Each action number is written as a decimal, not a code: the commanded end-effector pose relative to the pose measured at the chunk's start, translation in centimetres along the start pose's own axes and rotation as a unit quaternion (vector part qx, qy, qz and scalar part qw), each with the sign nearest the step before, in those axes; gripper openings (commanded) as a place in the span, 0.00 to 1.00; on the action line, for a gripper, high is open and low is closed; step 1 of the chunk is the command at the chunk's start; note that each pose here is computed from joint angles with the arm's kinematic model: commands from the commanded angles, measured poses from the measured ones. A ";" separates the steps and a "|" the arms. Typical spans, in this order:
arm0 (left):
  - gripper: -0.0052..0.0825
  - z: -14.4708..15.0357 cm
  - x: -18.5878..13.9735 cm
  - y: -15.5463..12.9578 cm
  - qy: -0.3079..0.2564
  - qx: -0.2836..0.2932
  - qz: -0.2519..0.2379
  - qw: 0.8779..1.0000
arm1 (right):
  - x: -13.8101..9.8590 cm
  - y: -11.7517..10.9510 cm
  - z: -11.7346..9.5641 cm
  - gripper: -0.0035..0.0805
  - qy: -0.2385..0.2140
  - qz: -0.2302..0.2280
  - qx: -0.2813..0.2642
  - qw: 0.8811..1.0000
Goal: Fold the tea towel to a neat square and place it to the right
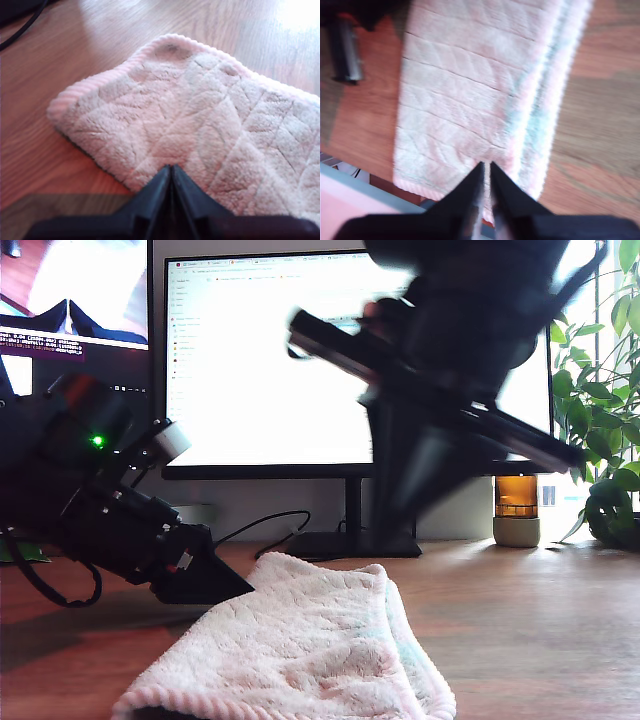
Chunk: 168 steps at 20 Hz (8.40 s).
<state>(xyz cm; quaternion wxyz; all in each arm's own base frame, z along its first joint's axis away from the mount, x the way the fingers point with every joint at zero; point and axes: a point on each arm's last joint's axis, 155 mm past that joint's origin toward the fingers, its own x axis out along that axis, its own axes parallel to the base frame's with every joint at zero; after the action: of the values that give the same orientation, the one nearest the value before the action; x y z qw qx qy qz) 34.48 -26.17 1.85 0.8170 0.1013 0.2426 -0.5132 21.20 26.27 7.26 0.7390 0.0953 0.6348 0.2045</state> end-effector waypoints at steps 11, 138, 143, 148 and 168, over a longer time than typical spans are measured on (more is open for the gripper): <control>0.03 -2.2 0.7 -0.1 0.023 -0.018 -0.005 1.000 | 3.1 -1.1 -2.4 0.32 0.084 0.008 0.003 0.996; 0.04 -3.5 -3.0 -12.6 0.116 0.020 -0.111 0.987 | 1.9 -4.7 11.3 0.31 -0.053 0.079 -0.051 0.994; 0.04 -4.1 -3.1 -12.7 0.124 0.017 -0.111 0.986 | 3.8 -5.4 11.2 0.31 -0.037 0.079 -0.034 0.996; 0.04 -5.0 -3.3 -12.4 0.145 0.017 -0.102 0.984 | 4.1 -4.5 12.0 0.31 -0.047 0.105 -0.023 0.993; 0.04 -5.2 -3.4 -12.5 0.149 0.015 -0.103 0.983 | 5.2 -5.7 12.5 0.23 -0.054 0.080 -0.007 0.995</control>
<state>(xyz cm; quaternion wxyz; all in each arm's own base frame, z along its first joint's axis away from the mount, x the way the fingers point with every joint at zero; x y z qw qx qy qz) 21.64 -27.68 1.11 0.7207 0.1592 0.3454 -0.5796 34.89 24.82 3.47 0.7588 0.1502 0.5747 0.2672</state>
